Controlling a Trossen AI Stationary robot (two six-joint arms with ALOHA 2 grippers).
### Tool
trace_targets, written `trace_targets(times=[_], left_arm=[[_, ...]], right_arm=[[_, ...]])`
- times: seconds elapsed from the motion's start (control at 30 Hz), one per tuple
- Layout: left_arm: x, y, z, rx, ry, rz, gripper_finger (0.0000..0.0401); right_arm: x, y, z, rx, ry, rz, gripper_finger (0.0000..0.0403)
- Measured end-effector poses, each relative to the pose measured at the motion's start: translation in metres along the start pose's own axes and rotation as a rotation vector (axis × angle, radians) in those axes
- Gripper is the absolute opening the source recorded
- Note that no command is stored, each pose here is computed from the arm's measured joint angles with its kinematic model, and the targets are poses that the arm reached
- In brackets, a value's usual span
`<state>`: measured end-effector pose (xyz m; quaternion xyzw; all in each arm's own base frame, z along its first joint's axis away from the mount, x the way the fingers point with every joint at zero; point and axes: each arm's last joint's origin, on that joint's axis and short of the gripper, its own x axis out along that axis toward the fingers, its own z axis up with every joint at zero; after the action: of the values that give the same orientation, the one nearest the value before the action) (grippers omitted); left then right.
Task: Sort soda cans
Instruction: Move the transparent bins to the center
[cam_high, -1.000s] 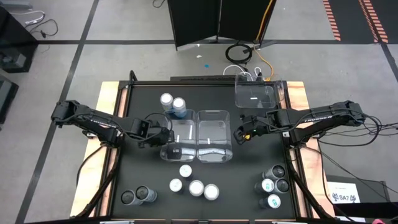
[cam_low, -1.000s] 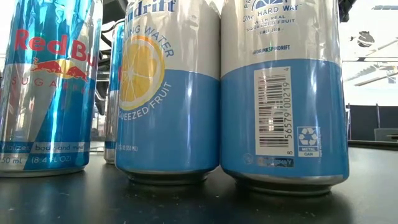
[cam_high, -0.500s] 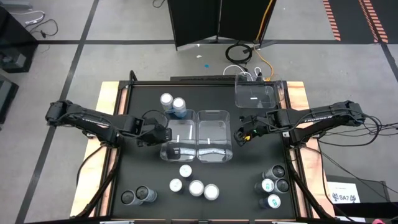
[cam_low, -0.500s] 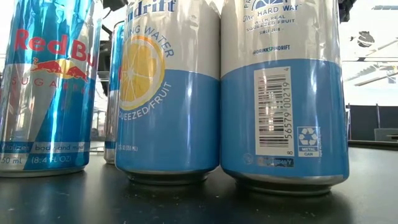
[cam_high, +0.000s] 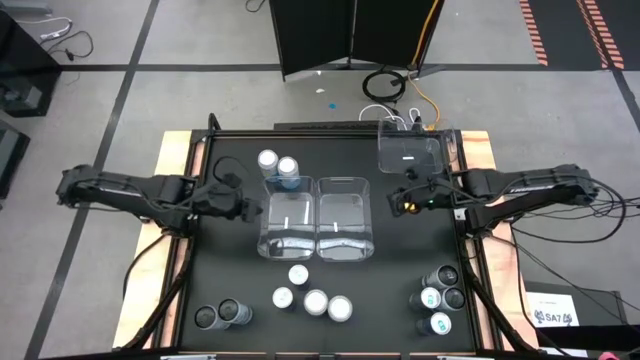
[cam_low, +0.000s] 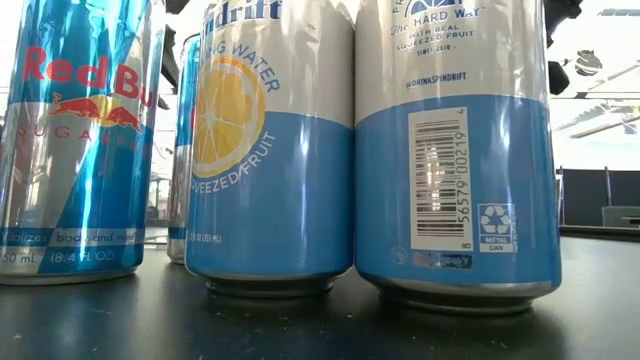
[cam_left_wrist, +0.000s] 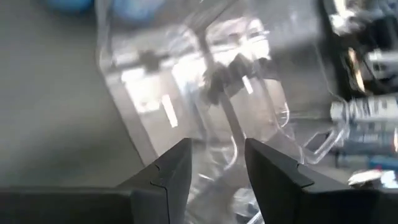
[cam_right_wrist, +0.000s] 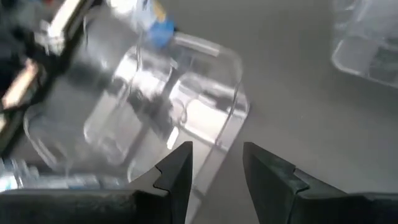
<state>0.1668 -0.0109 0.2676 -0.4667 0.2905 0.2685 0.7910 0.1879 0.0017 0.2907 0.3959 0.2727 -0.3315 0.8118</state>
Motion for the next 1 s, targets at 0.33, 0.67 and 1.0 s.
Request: trace_targets(times=[0.33, 0.67, 1.0], left_arm=[[-0.011, 0.0, 0.003, 0.429, -0.061, -0.052, 0.0158], [-0.026, 0.003, 0.006, 0.544, -0.113, -0.103, 0.0158], [-0.052, 0.013, 0.009, 0.58, -0.192, -0.192, 0.0158]], right_arm=[[0.012, 0.01, 0.002, 0.18, -0.084, 0.001, 0.0135], [0.026, 0.035, -0.001, 0.363, -0.22, 0.107, 0.01], [-0.006, 0.043, 0.045, 0.334, -0.326, -0.053, 0.0014]])
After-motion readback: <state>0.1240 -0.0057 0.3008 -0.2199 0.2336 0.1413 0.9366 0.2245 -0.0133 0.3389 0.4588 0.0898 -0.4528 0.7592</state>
